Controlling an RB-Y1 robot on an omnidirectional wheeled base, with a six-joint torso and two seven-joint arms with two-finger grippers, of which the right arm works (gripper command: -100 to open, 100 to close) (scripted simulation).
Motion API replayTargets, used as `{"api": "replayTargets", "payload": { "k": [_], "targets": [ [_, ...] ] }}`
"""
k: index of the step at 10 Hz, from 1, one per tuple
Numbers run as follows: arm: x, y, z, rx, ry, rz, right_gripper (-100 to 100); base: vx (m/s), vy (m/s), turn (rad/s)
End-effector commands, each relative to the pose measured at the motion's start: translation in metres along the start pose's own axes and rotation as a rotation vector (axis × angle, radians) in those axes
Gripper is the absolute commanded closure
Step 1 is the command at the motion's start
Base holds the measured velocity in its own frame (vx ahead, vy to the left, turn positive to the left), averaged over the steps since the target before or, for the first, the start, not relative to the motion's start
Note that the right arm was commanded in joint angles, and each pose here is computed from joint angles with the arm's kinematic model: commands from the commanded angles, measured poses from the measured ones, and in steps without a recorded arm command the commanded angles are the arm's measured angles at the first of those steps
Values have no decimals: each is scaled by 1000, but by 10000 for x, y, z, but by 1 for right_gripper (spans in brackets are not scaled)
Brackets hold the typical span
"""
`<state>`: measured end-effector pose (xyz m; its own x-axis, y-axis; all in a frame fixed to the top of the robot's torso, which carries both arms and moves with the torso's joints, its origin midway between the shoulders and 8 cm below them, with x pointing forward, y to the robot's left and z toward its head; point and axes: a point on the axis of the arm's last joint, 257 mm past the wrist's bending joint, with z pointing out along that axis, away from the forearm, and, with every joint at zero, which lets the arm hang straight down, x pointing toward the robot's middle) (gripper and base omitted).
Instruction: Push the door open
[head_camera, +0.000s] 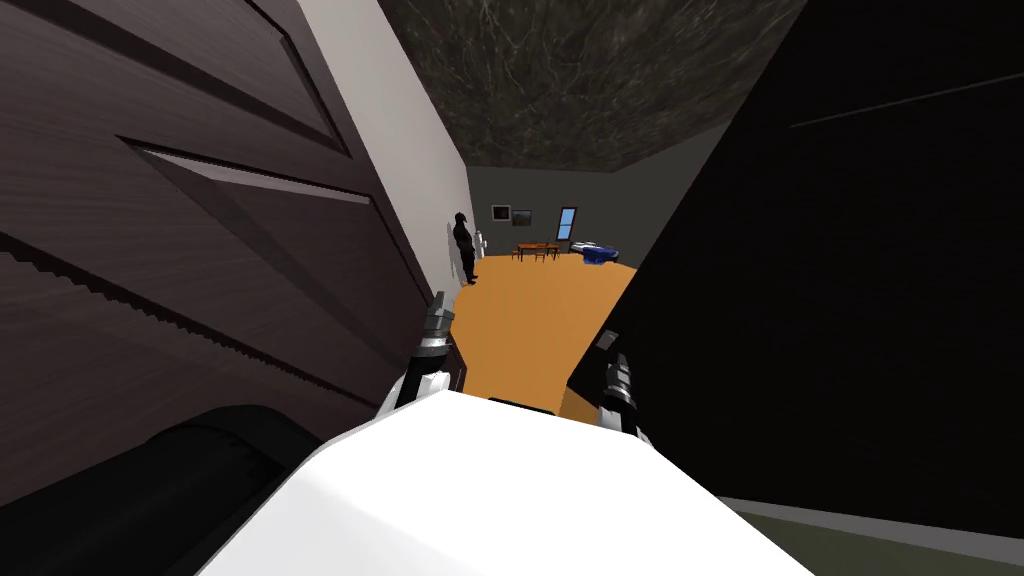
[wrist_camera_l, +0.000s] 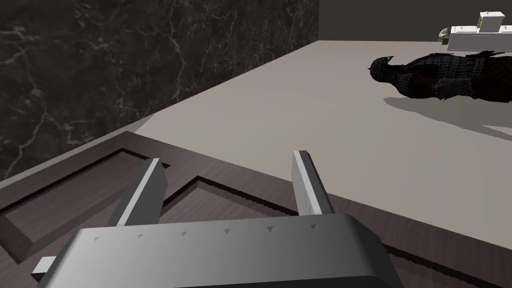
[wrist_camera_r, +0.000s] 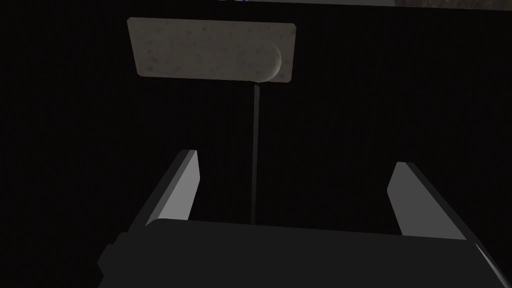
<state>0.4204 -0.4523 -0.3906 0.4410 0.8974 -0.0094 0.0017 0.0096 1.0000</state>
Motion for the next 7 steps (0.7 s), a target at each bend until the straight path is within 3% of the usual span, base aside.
{"api": "replayTargets", "payload": {
  "k": [1, 5, 7],
  "targets": [
    [-42, 15, -5, -6, -5, -4, -100, 208, -103, 48],
    [-88, 5, -52, -12, -19, -2, -100, 238, -114, 34],
    [-87, 0, -61, -12, -20, -1, -100, 188, -60, 15]
  ]
}}
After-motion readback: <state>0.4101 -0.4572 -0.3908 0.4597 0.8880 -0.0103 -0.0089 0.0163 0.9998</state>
